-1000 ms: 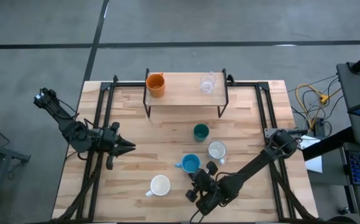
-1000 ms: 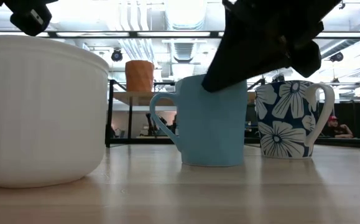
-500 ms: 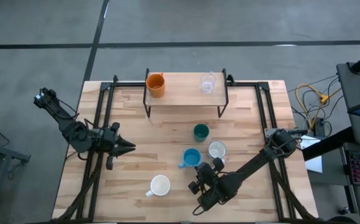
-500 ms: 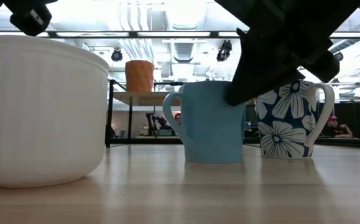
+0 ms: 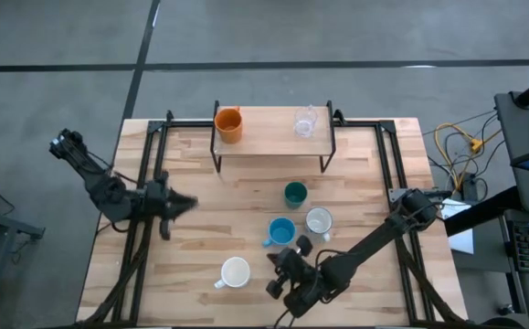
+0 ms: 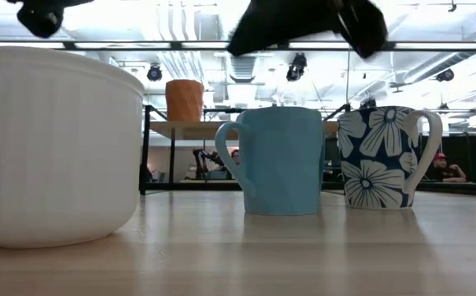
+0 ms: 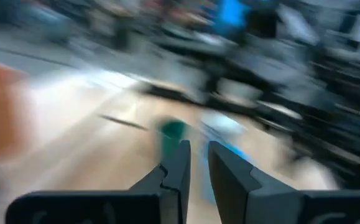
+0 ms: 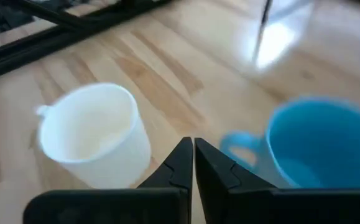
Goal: Stack small to large cups/mugs on shelf
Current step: Put the blue mug on the shelf
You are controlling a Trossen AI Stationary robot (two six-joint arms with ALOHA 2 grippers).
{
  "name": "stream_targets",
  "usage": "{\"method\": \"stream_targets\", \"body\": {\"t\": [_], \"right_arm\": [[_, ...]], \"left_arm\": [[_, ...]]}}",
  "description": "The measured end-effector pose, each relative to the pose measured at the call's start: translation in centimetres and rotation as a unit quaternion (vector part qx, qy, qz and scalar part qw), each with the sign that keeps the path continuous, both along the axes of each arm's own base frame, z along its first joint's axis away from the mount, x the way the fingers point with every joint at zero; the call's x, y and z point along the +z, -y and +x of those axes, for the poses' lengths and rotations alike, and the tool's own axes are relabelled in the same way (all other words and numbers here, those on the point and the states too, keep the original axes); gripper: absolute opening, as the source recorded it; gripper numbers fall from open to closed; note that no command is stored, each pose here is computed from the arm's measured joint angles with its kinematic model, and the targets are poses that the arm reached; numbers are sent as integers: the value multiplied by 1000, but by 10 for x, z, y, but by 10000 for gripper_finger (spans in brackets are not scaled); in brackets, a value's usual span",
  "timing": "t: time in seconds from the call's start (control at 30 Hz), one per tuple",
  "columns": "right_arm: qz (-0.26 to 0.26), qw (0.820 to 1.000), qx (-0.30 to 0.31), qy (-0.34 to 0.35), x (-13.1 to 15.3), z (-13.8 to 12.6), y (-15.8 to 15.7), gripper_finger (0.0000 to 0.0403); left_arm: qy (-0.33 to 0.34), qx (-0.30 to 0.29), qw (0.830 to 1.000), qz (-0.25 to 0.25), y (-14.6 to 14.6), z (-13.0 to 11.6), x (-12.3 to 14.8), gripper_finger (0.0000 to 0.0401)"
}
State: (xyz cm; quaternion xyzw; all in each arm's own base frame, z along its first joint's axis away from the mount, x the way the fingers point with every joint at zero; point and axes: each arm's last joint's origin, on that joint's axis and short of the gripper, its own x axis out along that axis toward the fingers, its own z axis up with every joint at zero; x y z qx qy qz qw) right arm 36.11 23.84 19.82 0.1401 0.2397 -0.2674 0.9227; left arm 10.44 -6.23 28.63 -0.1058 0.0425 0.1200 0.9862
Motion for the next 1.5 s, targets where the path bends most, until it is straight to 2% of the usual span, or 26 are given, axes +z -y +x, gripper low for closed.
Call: {"method": "stream_targets", "body": {"t": [0.13,0.23,0.37,0.5,0.67,0.77,0.83,0.93,1.03,1.1,1.17,1.23,1.3,1.43,1.5], "right_arm": [[-68,997,18,-13,14,3,0,9],[-97,994,14,-42,17,-1,3,9],[-88,995,-18,-53,13,-7,8,9],[-109,992,-57,-12,17,-7,11,9],[-128,990,-34,-43,36,12,26,9],[-159,985,-20,-69,50,27,43,9],[-165,983,-41,-63,62,37,60,9],[-154,983,-69,-78,76,50,94,9],[-109,984,-58,-130,78,57,126,9],[-106,978,-90,-154,80,54,141,9],[-133,966,-155,-158,88,42,147,9],[-143,952,-228,-145,101,26,153,9],[-125,940,-296,-113,111,11,158,9],[-110,947,-297,-52,119,7,161,9],[-102,945,-309,-43,122,-1,162,9]], "left_arm": [[27,163,985,42,-9,-4,21,43],[17,212,973,84,-10,-3,32,43],[16,210,973,98,-12,-6,40,43],[16,206,974,97,-13,-7,38,43],[21,206,975,84,-13,-7,36,43],[15,205,974,91,-10,-3,33,43],[11,204,974,97,-7,-1,32,43],[6,199,975,103,-4,2,30,43],[4,188,976,106,-2,4,29,43],[5,176,979,105,-1,6,29,43],[7,170,981,98,0,7,28,43],[5,164,982,96,3,9,26,43],[2,158,983,98,5,12,25,43],[-6,153,982,109,9,16,21,43],[-8,152,982,111,9,17,21,43]]}}
